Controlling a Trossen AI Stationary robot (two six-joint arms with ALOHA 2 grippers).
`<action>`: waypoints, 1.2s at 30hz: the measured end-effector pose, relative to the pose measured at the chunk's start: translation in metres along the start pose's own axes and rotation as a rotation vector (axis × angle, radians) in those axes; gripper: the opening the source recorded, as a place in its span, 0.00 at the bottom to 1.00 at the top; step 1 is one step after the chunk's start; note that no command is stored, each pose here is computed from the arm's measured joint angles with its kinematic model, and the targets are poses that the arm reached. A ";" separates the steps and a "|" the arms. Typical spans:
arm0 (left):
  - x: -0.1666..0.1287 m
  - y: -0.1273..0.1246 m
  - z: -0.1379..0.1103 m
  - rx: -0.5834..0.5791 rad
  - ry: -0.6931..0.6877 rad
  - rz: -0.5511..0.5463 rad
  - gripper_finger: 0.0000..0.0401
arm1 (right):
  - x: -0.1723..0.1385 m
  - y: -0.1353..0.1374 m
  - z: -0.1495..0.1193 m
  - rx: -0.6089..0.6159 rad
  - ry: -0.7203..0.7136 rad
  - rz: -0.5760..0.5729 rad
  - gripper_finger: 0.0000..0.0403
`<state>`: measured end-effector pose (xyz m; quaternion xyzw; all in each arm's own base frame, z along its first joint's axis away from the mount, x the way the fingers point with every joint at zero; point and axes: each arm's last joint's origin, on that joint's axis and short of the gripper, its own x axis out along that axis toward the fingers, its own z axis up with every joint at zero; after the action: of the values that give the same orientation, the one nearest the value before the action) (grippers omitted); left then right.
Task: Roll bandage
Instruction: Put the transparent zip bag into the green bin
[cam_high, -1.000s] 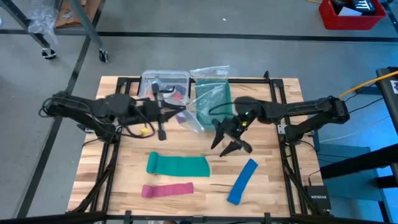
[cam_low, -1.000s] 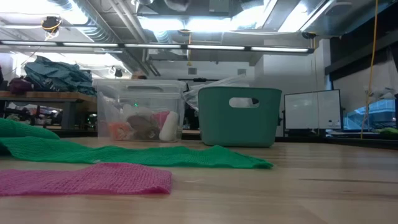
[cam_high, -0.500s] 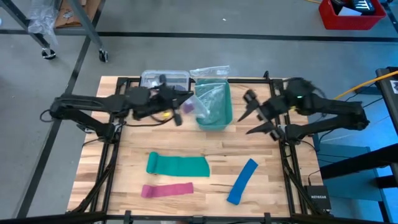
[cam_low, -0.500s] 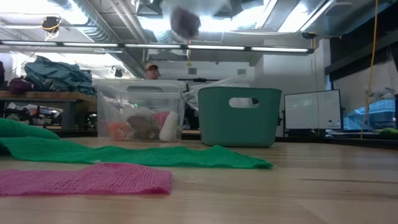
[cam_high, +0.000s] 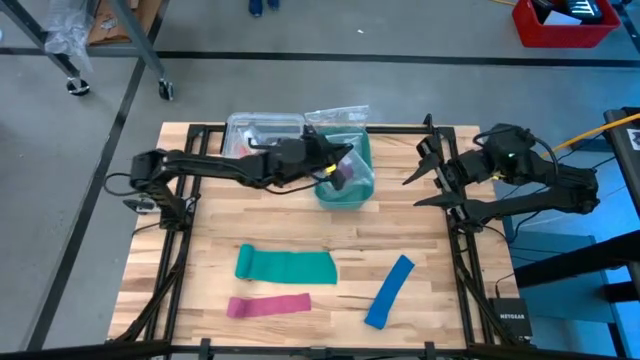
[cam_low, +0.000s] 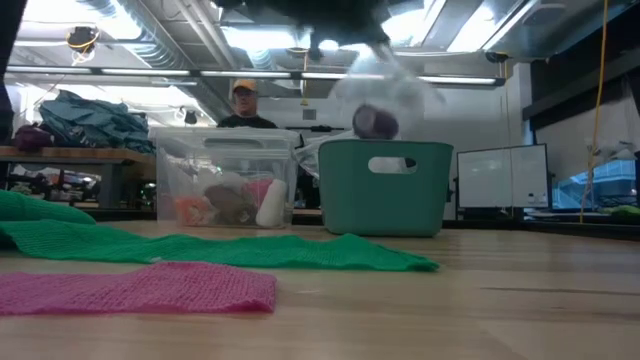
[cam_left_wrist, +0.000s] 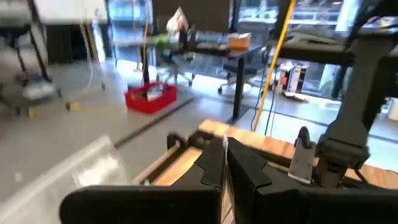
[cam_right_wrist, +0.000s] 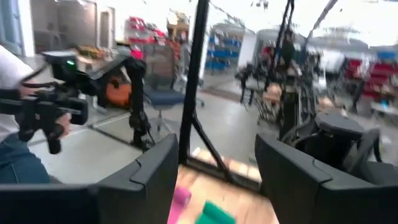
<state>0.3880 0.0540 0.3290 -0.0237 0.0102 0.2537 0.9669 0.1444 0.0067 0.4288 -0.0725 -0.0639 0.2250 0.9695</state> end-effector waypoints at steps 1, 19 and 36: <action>0.005 0.000 -0.007 -0.025 0.018 0.005 0.00 | -0.001 0.001 -0.002 0.011 0.022 -0.010 0.53; 0.016 -0.054 -0.077 -0.296 0.193 -0.066 0.01 | -0.002 -0.002 -0.010 -0.001 0.113 -0.114 0.53; 0.020 -0.048 -0.076 -0.363 0.178 -0.062 0.14 | -0.002 -0.002 -0.010 0.004 0.110 -0.114 0.53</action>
<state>0.4290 0.0180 0.2541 -0.2202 0.0487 0.2183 0.9495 0.1452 0.0033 0.4193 -0.0791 -0.0143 0.1651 0.9830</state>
